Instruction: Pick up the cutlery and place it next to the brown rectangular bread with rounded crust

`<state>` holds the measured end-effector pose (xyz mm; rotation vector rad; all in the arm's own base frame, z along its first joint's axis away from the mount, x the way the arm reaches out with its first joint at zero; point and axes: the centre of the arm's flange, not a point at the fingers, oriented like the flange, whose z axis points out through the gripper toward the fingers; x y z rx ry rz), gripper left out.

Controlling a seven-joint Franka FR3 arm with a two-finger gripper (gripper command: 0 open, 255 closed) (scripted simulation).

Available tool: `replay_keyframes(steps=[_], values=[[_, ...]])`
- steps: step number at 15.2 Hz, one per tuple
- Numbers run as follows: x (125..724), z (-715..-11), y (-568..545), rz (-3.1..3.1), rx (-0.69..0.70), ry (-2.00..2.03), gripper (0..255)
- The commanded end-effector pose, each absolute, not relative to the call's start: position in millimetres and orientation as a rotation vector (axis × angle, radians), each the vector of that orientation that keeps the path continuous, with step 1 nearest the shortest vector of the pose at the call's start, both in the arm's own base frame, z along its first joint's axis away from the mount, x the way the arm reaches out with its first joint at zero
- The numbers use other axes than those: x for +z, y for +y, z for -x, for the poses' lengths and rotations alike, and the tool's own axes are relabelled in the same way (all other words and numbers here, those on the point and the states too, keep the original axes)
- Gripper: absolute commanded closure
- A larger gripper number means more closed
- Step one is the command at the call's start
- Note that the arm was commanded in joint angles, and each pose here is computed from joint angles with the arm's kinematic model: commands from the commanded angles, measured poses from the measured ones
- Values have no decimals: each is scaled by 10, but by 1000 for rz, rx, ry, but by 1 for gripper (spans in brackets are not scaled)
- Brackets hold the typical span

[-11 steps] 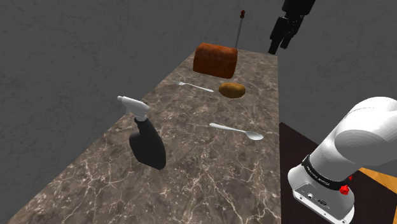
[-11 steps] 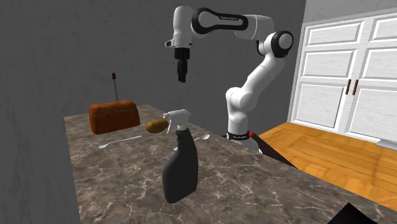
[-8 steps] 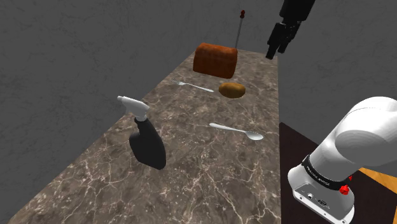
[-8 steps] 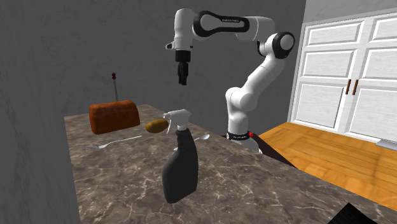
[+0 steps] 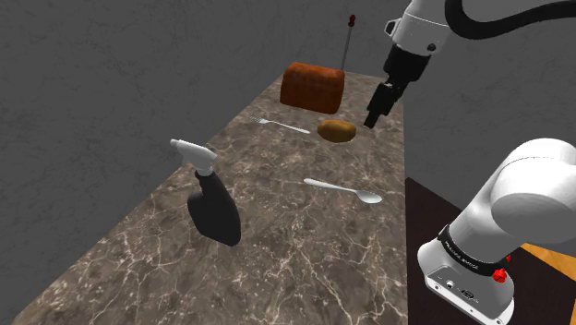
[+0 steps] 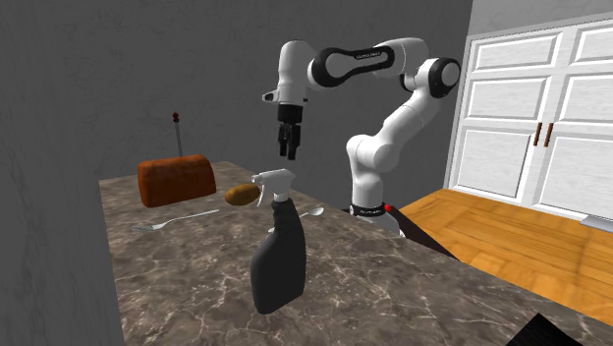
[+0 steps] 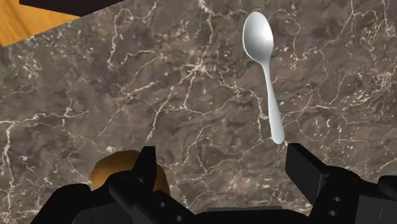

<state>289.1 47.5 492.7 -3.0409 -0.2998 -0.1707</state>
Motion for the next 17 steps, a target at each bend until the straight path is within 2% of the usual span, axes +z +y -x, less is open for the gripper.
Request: replay_keyframes(steps=[1, 11, 17], values=[[4728, -2851, 594, 3023, -196, -330, 0], [3720, -2611, 1347, 2931, -301, -480, 0], [3462, -2656, 1398, 2931, -301, -481, 0]])
